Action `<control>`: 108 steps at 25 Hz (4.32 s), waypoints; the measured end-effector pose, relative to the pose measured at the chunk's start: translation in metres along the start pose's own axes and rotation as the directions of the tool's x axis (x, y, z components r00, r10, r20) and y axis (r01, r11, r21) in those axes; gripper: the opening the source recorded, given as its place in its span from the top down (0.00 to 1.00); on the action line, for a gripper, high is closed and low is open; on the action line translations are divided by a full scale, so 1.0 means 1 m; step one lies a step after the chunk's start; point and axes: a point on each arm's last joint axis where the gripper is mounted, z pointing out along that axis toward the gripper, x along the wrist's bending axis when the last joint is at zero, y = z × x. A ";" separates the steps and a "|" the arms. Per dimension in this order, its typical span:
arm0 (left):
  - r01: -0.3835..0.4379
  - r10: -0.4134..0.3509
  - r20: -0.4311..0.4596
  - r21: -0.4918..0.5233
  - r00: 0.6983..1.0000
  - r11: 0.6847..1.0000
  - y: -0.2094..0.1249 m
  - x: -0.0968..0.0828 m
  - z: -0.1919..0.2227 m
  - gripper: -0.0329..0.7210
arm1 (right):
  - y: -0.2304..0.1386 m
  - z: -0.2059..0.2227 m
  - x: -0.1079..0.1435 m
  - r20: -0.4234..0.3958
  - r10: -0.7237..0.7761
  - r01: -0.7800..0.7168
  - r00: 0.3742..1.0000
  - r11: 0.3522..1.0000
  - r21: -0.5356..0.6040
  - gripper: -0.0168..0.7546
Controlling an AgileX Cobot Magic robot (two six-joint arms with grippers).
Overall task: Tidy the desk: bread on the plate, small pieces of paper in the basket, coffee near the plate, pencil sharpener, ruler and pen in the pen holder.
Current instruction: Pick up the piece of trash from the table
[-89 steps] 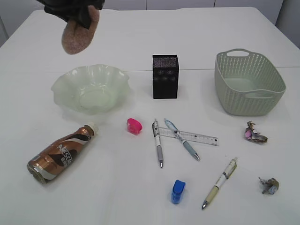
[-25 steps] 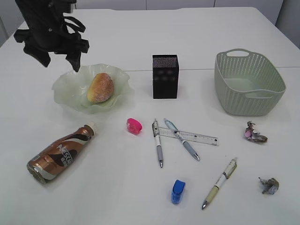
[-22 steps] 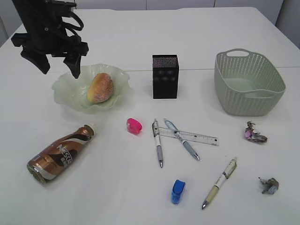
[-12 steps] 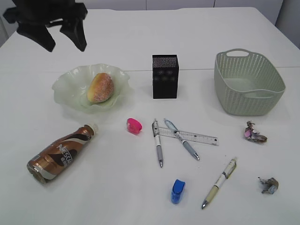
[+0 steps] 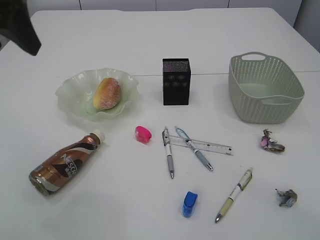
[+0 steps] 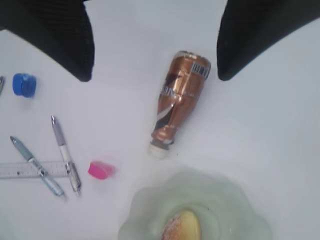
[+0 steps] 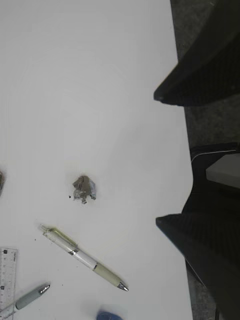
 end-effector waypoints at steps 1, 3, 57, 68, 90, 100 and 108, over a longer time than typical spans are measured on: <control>0.000 0.000 -0.001 0.007 1.000 1.000 -0.008 0.001 -0.003 0.23 | 0.004 0.005 0.002 0.001 -0.002 0.002 1.000 1.000 0.005 0.30; 0.000 0.000 0.000 -0.002 1.000 1.000 -0.023 0.003 -0.014 0.24 | 0.013 0.015 0.006 -0.006 -0.003 0.003 1.000 1.000 0.017 0.30; -0.004 0.010 0.039 -0.139 0.999 0.990 -0.056 0.004 -0.069 0.25 | 0.048 0.218 0.055 -0.041 -0.359 0.351 0.932 0.873 0.338 0.30; -0.004 0.010 0.039 -0.139 0.999 0.990 -0.056 0.004 -0.069 0.25 | 0.048 0.222 0.052 -0.019 -0.374 0.357 0.927 0.869 0.343 0.30; -0.004 0.010 0.039 -0.139 0.999 0.990 -0.056 0.004 -0.069 0.26 | 0.041 0.236 0.053 -0.025 -0.366 0.346 0.930 0.852 0.394 0.82; -0.004 0.010 0.039 -0.139 0.999 0.990 -0.056 0.004 -0.069 0.27 | 0.062 0.216 0.061 -0.033 -0.296 0.280 0.955 0.856 0.434 0.92; -0.005 0.010 0.038 -0.137 0.999 0.991 -0.056 0.004 -0.069 0.28 | 0.113 0.150 0.076 -0.081 -0.223 0.237 0.971 0.904 0.355 0.93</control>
